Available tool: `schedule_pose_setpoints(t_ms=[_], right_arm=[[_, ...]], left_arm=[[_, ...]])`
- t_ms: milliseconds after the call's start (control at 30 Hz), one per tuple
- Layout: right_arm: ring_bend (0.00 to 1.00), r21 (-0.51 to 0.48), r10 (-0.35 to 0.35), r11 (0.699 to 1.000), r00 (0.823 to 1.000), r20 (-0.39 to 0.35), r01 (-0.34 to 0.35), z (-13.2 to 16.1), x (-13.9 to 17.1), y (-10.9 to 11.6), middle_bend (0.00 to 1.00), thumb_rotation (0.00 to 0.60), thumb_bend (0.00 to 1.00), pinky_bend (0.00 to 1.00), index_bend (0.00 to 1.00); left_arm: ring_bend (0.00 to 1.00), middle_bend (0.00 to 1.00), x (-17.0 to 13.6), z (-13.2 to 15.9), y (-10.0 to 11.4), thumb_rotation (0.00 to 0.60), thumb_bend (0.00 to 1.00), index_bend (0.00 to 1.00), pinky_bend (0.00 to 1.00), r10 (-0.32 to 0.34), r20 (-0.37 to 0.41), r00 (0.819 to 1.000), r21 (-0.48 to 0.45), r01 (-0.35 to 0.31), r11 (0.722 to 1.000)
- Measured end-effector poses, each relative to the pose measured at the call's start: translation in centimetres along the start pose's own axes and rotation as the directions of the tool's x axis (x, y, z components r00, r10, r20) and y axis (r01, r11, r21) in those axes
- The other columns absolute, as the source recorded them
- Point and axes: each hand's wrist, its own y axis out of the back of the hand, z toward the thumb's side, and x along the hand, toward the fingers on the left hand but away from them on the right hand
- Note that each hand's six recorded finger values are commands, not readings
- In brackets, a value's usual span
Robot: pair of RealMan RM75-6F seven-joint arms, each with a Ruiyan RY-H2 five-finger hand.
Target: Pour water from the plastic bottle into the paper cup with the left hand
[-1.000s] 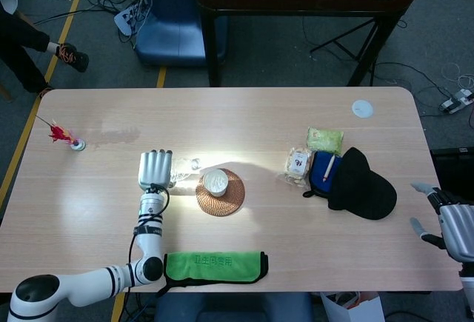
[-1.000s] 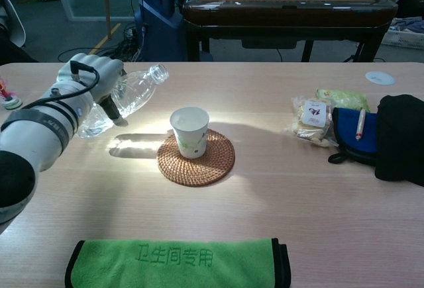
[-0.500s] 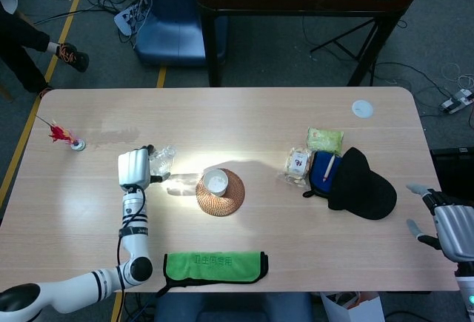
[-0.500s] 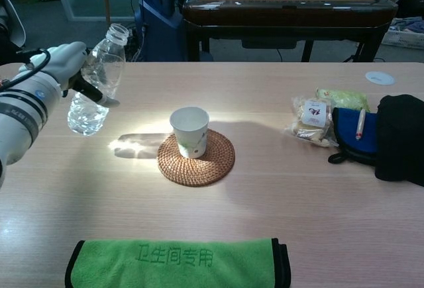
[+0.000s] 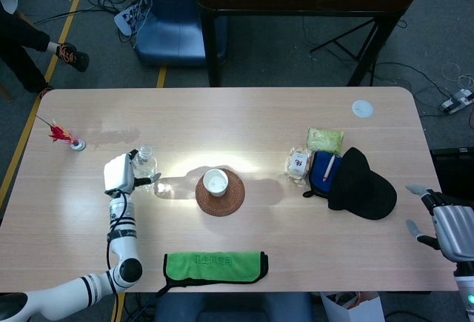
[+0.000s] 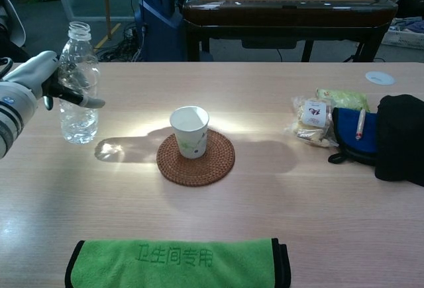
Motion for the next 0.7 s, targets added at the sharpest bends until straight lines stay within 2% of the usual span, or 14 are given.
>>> schedule_pose_setpoints(t_ms=[200, 700], right_arm=[[0.33, 0.000, 0.000, 1.000, 1.000, 0.002, 0.000, -0.1, 0.0, 0.0, 0.29, 0.600, 0.30, 0.47, 0.24], [0.33, 0.001, 0.001, 1.000, 1.000, 0.004, -0.001, -0.1, -0.1, 0.0, 0.29, 0.600, 0.30, 0.47, 0.24]], left_arm=[[0.64, 0.86, 0.1, -1.9, -0.4, 0.600, 0.06, 0.70, 0.70, 0.008, -0.050, 0.999, -0.092, -0.013, 0.996], [0.64, 0.86, -0.4, -4.4, -1.2, 0.600, 0.06, 0.70, 0.70, 0.015, -0.063, 0.998, -0.157, -0.025, 0.987]])
